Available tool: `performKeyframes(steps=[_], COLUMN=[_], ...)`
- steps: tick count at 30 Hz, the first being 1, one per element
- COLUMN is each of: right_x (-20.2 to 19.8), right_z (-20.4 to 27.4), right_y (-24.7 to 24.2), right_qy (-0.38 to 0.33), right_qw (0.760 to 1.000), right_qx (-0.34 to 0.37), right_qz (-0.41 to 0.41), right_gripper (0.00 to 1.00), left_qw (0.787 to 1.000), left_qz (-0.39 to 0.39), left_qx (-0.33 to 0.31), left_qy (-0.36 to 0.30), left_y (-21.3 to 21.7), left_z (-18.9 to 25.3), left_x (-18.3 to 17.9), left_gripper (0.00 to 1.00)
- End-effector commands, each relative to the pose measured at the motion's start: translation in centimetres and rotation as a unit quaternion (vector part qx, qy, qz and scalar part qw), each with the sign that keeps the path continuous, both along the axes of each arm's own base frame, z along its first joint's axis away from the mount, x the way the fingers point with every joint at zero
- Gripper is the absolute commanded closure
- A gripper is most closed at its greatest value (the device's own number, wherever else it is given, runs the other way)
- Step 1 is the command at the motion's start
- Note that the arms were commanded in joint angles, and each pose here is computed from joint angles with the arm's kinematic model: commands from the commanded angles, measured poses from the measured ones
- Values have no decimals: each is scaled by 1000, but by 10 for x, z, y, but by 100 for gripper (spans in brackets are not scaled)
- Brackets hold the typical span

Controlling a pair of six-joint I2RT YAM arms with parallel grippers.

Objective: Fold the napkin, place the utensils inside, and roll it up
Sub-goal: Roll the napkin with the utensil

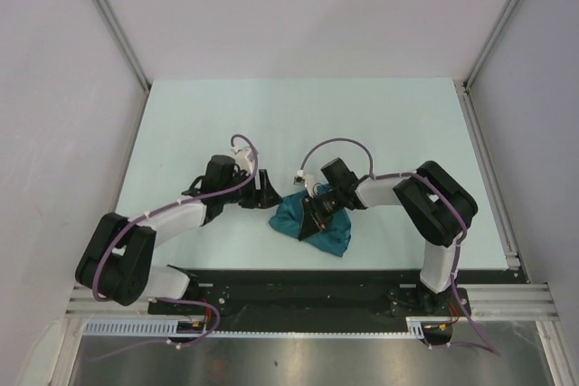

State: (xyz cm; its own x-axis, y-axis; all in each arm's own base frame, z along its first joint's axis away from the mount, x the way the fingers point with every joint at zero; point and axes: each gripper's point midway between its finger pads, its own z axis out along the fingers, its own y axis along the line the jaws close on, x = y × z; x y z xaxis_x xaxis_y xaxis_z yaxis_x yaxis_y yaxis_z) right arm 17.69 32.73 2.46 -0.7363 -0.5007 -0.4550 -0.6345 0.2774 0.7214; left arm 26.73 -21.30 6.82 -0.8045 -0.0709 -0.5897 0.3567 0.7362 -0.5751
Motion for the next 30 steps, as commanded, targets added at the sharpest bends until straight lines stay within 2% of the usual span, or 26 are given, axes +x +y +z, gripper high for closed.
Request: performKeyframes(steps=[1, 8, 19, 28, 30], right_x=[-12, 7, 19, 24, 25], right_z=[12, 8, -13, -19, -19], right_y=[0, -5, -14, -17, -17], right_qy=[108, 153, 212, 215, 214], right_qw=[993, 987, 975, 975, 975], right_qx=[40, 52, 43, 38, 36], right_qz=[12, -15, -41, -50, -51], right_gripper=[85, 87, 88, 89, 89], left_qw=[998, 996, 997, 998, 998], left_qz=[-29, -61, -55, -55, -52], left_qx=[-26, -45, -52, -42, -37], left_qy=[-49, -42, -25, 6, 10], left_y=[-9, -24, -30, -33, -32], left_z=[15, 5, -10, -28, -31], left_x=[-6, -28, -28, -29, -28], left_gripper=[27, 30, 43, 59, 68])
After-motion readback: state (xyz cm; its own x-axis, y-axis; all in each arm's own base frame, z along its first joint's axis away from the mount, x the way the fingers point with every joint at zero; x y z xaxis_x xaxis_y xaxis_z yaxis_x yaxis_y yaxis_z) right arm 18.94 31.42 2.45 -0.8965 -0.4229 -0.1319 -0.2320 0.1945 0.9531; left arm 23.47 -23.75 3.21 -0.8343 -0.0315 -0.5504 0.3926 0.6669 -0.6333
